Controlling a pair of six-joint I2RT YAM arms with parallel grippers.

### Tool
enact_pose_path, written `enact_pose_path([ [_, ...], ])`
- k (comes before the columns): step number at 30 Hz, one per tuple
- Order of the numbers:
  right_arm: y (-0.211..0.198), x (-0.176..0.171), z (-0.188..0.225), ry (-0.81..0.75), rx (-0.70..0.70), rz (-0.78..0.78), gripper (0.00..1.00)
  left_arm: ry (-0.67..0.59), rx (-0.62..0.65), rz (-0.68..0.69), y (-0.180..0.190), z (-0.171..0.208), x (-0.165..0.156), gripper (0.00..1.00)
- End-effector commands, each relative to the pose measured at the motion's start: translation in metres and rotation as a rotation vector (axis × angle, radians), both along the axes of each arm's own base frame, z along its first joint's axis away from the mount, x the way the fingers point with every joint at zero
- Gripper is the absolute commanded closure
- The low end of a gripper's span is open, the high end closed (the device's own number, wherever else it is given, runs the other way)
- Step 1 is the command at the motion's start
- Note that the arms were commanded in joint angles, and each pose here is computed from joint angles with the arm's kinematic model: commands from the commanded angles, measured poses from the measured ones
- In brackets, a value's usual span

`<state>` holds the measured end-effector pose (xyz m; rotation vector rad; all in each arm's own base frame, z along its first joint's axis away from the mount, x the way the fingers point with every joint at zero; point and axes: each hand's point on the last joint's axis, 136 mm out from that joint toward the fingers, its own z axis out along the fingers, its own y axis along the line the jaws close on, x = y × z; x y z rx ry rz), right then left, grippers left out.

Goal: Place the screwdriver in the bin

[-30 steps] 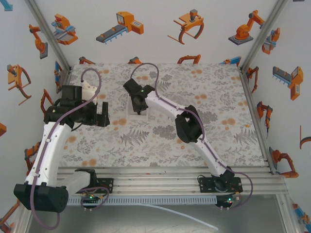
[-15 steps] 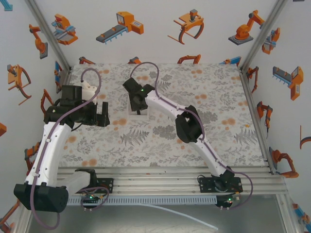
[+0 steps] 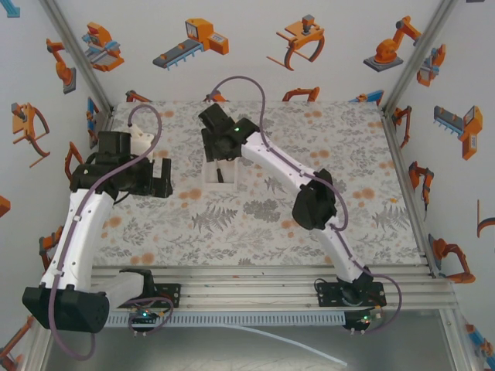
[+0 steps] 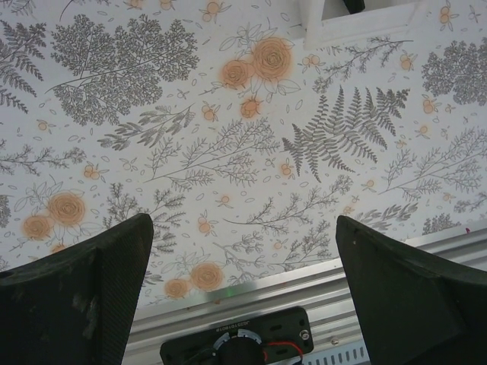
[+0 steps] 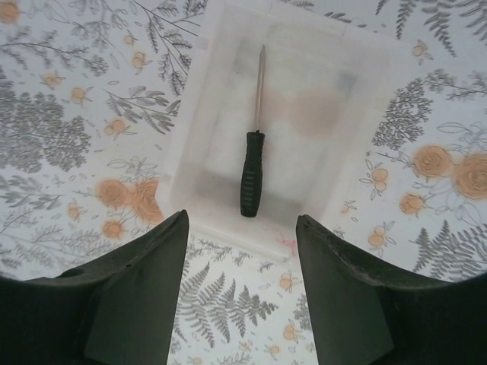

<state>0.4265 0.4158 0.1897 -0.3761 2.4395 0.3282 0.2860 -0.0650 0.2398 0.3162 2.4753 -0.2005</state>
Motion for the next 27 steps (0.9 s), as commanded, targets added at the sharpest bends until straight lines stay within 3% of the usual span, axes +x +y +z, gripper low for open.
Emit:
enact_pose_path([
  [1,-0.018,-0.006,0.047,-0.077,0.009,0.003,0.41,-0.030,0.014,0.000,0.000,0.008,0.007,0.03],
  [7,-0.050,-0.018,0.092,-0.178,0.006,-0.014,0.35,-0.050,0.022,0.063,0.006,0.003,0.024,0.03],
  [11,-0.084,-0.023,0.098,-0.218,-0.012,-0.052,0.33,-0.096,0.055,0.157,0.020,-0.008,0.042,0.03],
  [18,-0.170,-0.038,0.061,-0.279,-0.090,-0.204,0.35,-0.242,0.093,0.293,0.043,-0.022,0.071,0.03],
  [19,-0.186,-0.039,0.057,-0.327,-0.122,-0.251,0.39,-0.269,0.084,0.310,0.045,-0.025,0.075,0.03],
  [22,-0.229,-0.044,0.050,-0.486,-0.189,-0.378,0.38,-0.333,0.062,0.347,0.050,-0.035,0.083,0.03],
  [24,-0.251,-0.050,0.047,-0.567,-0.205,-0.425,0.33,-0.341,0.045,0.367,0.052,-0.042,0.087,0.03],
  [27,-0.281,-0.057,0.038,-0.621,-0.187,-0.444,0.33,-0.346,-0.006,0.422,0.063,-0.058,0.090,0.03],
])
